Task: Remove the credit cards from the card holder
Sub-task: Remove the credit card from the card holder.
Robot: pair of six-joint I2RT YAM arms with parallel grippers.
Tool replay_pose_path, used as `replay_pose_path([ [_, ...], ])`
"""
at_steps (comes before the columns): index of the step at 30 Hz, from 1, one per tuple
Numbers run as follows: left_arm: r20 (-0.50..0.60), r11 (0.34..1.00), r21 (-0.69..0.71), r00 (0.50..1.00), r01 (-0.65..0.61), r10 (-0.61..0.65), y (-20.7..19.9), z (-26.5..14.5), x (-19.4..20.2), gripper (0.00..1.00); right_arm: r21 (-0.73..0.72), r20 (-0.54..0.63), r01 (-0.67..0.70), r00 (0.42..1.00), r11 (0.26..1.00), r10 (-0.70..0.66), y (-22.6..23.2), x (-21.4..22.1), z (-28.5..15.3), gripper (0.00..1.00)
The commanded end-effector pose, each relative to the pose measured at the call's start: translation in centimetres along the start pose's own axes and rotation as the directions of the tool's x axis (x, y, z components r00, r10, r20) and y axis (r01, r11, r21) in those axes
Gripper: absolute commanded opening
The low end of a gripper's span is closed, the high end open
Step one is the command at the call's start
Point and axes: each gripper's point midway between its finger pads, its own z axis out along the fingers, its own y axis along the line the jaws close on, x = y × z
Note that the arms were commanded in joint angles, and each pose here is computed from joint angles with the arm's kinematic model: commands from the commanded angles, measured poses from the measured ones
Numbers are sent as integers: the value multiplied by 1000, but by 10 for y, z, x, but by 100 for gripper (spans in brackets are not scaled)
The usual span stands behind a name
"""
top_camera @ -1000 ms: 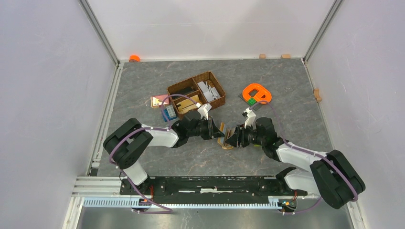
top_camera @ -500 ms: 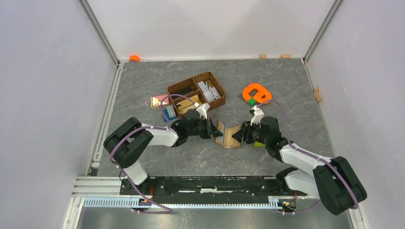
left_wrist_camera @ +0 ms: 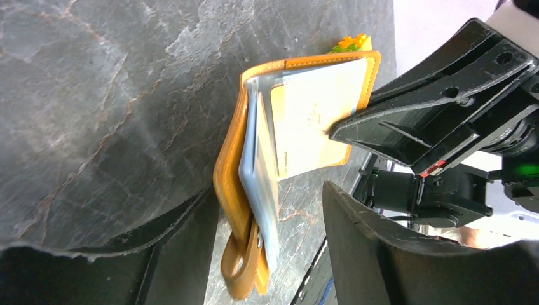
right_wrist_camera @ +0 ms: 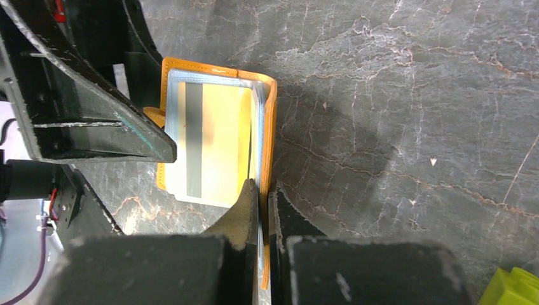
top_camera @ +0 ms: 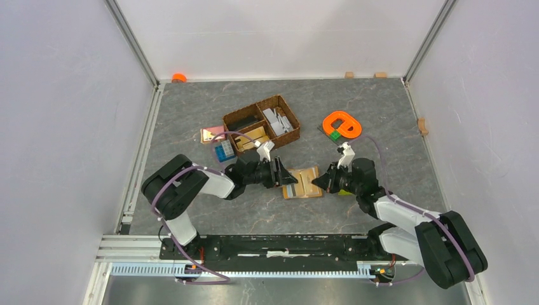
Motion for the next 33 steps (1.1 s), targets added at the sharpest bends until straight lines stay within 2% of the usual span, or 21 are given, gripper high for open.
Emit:
replay_pose_path([
  [1, 4, 993, 121, 1000, 11, -12, -21, 5, -5, 65, -97, 68, -2, 998, 995, 9, 16, -13, -5, 0],
  [2, -1, 993, 121, 1000, 15, -15, -20, 6, -5, 63, -114, 71, -11, 997, 993, 19, 19, -13, -5, 0],
  [4, -4, 991, 133, 1000, 12, -12, -22, 6, -5, 53, -148, 75, -28, 996, 989, 39, 23, -13, -7, 0],
  [8, 21, 988, 153, 1000, -10, 7, -28, 0, -11, 26, -190, 94, -39, 994, 981, 57, 27, -18, -13, 0],
  [12, 68, 982, 178, 997, -57, 45, -38, -13, -19, 15, -156, 134, -26, 990, 987, 47, 19, -27, -19, 3],
  [16, 87, 973, 207, 993, -97, 80, -51, -22, -23, 11, -112, 179, -11, 983, 994, 31, 11, -37, -25, 16],
  [17, 90, 972, 208, 992, -105, 87, -53, -24, -24, 10, -97, 187, -2, 982, 995, 20, 9, -39, -26, 25],
  [18, 89, 972, 208, 992, -111, 94, -54, -25, -23, 10, -96, 245, 55, 969, 994, -30, 16, -54, -34, 37],
  [20, 96, 970, 209, 990, -124, 106, -57, -28, -25, 10, -64, 214, 86, 974, 994, -70, 10, -52, -32, 46],
  [23, 102, 970, 198, 988, -138, 120, -59, -31, -27, 10, 11, 278, 152, 949, 988, -149, 9, -71, -45, 51],
  [26, 105, 971, 180, 985, -156, 138, -64, -37, -30, 10, 35, 377, 204, 904, 978, -202, 15, -83, -59, 51],
  [30, 128, 966, 151, 973, -210, 192, -71, -50, -35, 10, -17, 481, 234, 854, 972, -197, 29, -89, -69, 51],
  [33, 171, 961, 118, 959, -249, 227, -73, -59, -42, 9, -44, 497, 205, 854, 978, -157, 29, -87, -67, 53],
])
